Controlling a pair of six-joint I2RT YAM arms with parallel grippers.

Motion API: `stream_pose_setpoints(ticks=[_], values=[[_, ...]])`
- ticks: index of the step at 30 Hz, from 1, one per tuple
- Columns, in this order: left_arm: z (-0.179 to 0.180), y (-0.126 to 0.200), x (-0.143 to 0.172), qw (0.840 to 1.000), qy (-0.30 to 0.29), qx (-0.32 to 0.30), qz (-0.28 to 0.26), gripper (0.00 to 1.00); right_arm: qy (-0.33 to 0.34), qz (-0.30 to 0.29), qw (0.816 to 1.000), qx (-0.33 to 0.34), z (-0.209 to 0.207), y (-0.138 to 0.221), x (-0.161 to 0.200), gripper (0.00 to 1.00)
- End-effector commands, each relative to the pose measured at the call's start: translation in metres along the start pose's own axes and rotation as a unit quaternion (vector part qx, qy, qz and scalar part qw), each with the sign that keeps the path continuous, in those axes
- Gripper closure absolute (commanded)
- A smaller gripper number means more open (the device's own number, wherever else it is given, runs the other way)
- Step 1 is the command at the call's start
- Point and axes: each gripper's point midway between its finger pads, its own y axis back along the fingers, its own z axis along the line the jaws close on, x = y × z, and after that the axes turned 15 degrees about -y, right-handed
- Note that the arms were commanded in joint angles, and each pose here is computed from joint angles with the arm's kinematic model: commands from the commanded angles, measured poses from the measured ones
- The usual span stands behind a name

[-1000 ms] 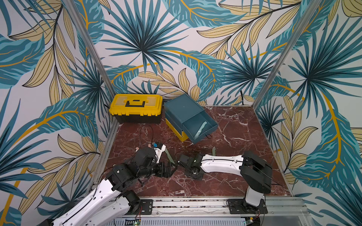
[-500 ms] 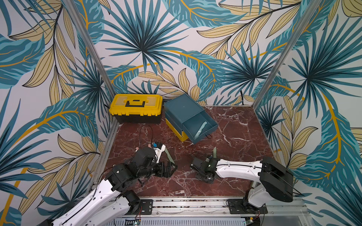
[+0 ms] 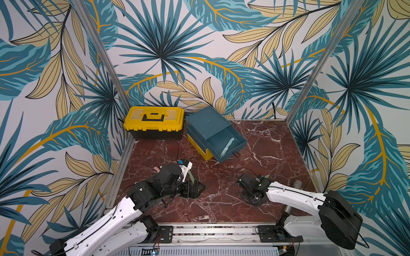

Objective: Place the fruit knives into the drawer by color
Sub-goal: Move the fruit knife to the center of the board, then pick up the fruit knife from the center of the board.

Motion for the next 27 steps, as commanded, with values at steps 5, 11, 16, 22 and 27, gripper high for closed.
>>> stream_pose_setpoints(ticks=[5, 11, 16, 22, 27], values=[[-0.024, -0.004, -0.029, 0.999, -0.026, 0.031, -0.03, 0.0, 0.041, -0.001, 0.996, 0.075, -0.031, 0.002, -0.008, 0.6], [-0.028, -0.008, -0.033, 0.998, -0.033, 0.039, -0.03, 0.0, 0.034, -0.015, 0.998, 0.057, -0.019, 0.024, -0.025, 0.53], [-0.031, -0.012, -0.036, 0.998, -0.035, 0.043, -0.03, 0.0, 0.042, -0.015, 0.998, 0.051, -0.008, 0.028, -0.037, 0.53], [-0.033, -0.018, -0.038, 0.998, -0.035, 0.047, -0.03, 0.0, 0.039, -0.01, 0.998, 0.051, 0.003, 0.023, -0.048, 0.53], [-0.032, -0.021, -0.038, 0.998, -0.035, 0.044, -0.027, 0.0, 0.037, 0.0, 0.998, 0.057, 0.011, 0.016, -0.054, 0.54]])
